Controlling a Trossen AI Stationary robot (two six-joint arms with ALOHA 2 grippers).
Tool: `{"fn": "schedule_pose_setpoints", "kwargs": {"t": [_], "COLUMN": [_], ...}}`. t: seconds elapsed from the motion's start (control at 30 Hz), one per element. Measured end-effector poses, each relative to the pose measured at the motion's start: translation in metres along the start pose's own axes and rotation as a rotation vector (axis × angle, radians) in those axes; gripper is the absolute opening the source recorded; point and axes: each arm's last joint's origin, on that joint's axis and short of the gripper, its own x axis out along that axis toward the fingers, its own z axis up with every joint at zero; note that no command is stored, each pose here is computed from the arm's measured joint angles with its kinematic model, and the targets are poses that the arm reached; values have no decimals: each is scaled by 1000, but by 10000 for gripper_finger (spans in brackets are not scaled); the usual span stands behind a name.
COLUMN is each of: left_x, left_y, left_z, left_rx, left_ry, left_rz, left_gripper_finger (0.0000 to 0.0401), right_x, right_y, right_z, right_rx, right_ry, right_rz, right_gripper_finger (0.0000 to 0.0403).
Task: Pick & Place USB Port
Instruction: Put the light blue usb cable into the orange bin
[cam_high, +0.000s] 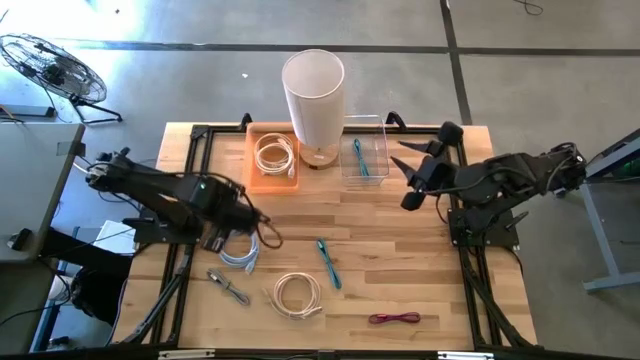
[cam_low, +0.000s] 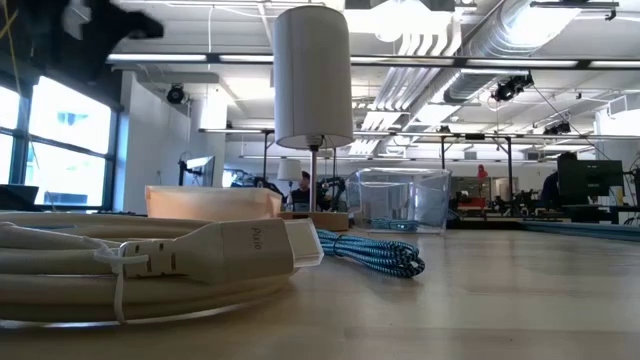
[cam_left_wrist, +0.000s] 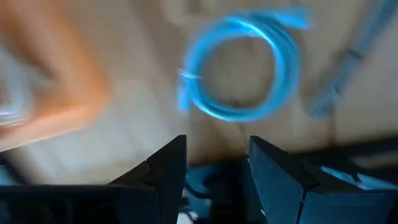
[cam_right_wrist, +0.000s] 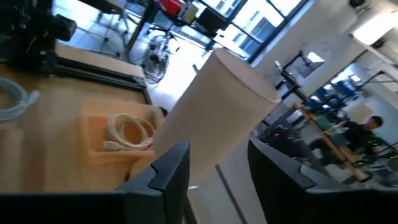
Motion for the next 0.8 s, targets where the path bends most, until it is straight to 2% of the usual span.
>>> {"fn": "schedule_pose_setpoints", "kwargs": {"t": [0.07,0.2,0.33,0.47,0.67,0.8], "left_x": [14,38,55,64,73,77], "left_y": [-8,-15,-16,-17,-13,-13], "left_z": [-1,-2,1,1,-1,3], "left_rx": [83,217,269,313,342,428], "left_ry": [34,67,37,38,62,38], "left_rz": [-55,-44,-57,-52,80,121], "left_gripper_finger": [168,168,168,168,168,168], "right_x": [0,0,-1,-1,-2,-2], "right_y": [2,6,9,9,10,11], "right_z": [-2,-4,-4,-3,-3,-2], "right_rx": [17,57,62,95,176,207], "right_ry": [6,3,-6,-10,-4,-9], "right_rz": [54,188,264,286,333,365], "right_gripper_finger": [153,154,154,154,154,154]}}
